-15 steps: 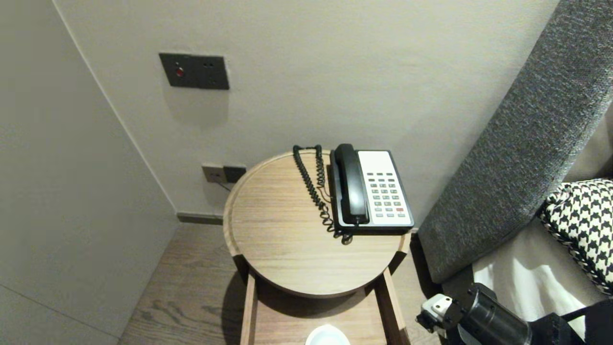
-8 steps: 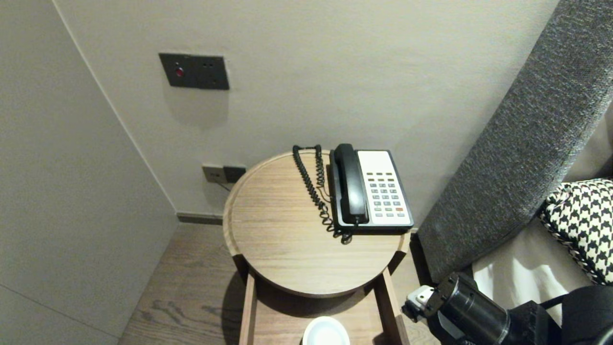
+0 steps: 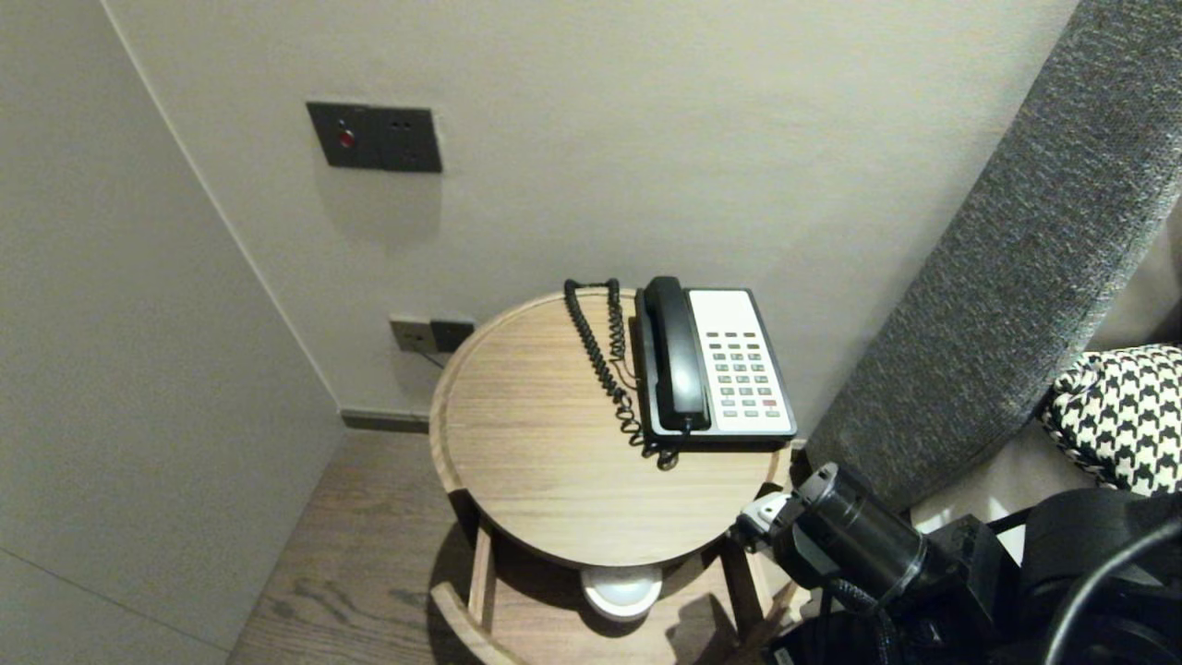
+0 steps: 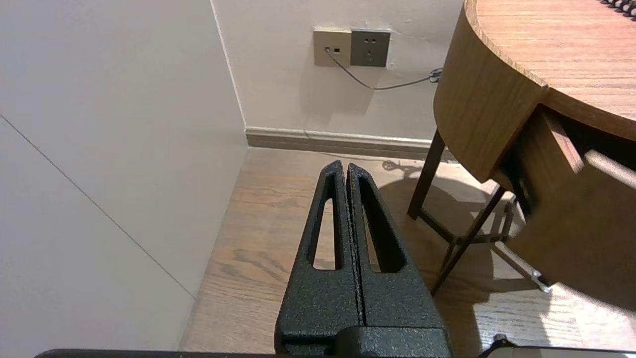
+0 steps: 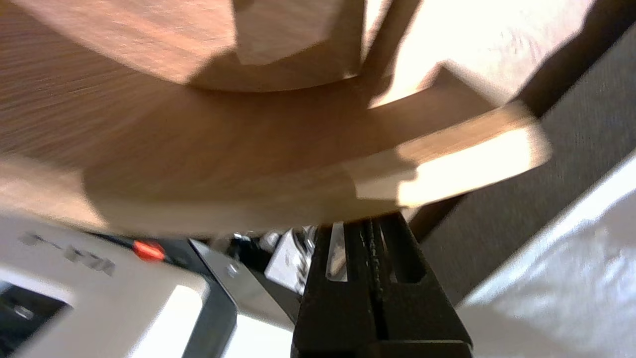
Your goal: Close the nightstand drawer
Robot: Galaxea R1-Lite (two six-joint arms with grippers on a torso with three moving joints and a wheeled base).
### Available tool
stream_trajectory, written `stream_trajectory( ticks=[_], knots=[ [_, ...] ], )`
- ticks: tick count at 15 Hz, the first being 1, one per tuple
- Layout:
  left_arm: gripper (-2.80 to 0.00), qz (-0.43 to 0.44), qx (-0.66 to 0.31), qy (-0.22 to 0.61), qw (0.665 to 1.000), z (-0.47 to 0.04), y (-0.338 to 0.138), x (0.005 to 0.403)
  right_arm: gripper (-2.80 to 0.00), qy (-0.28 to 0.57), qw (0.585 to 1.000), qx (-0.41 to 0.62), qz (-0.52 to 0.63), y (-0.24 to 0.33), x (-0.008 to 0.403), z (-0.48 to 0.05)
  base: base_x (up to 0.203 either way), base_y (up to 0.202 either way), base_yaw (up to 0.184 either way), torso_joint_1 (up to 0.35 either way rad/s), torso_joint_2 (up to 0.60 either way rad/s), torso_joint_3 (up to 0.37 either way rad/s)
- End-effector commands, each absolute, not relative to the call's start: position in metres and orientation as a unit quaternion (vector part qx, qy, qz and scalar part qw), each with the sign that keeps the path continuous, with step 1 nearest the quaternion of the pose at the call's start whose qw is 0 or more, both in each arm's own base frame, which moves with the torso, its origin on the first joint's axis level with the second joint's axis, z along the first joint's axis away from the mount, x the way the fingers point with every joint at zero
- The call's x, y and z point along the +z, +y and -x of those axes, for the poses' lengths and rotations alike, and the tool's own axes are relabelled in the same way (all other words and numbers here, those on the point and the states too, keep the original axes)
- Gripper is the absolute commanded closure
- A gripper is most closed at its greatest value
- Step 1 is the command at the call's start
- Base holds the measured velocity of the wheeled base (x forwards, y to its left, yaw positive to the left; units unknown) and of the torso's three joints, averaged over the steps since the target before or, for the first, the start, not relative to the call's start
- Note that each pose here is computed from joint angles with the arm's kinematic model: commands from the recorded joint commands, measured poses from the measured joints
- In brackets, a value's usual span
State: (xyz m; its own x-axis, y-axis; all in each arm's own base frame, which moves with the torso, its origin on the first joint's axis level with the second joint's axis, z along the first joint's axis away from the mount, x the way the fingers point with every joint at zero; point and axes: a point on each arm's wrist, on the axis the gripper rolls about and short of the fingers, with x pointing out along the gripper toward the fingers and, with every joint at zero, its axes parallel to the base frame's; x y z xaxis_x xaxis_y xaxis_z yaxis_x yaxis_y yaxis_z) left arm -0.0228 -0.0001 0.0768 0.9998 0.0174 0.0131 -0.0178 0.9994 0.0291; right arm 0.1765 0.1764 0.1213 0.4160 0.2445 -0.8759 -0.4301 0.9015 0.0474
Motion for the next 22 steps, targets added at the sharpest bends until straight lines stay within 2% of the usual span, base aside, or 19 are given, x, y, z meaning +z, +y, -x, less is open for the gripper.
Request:
stream_trajectory(
  ticks=[1, 14, 22],
  knots=[
    [0.00, -0.015, 0.009, -0.007, 1.000, 0.023, 0.000, 0.077, 0.00, 0.491, 0.844, 0.199, 0.083, 0.182, 0.127, -0.188, 0.000, 0.000, 0.000, 0.000, 0.00, 0.000],
    [0.00, -0.015, 0.009, -0.008, 1.000, 0.023, 0.000, 0.077, 0.00, 0.456, 0.870, 0.178, 0.058, 0.198, 0.142, -0.216, 0.000, 0.000, 0.000, 0.000, 0.00, 0.000],
    [0.00, -0.015, 0.009, -0.007, 1.000, 0.023, 0.000, 0.076, 0.00, 0.455, 0.871, 0.177, 0.056, 0.196, 0.144, -0.216, 0.000, 0.000, 0.000, 0.000, 0.00, 0.000]
  ],
)
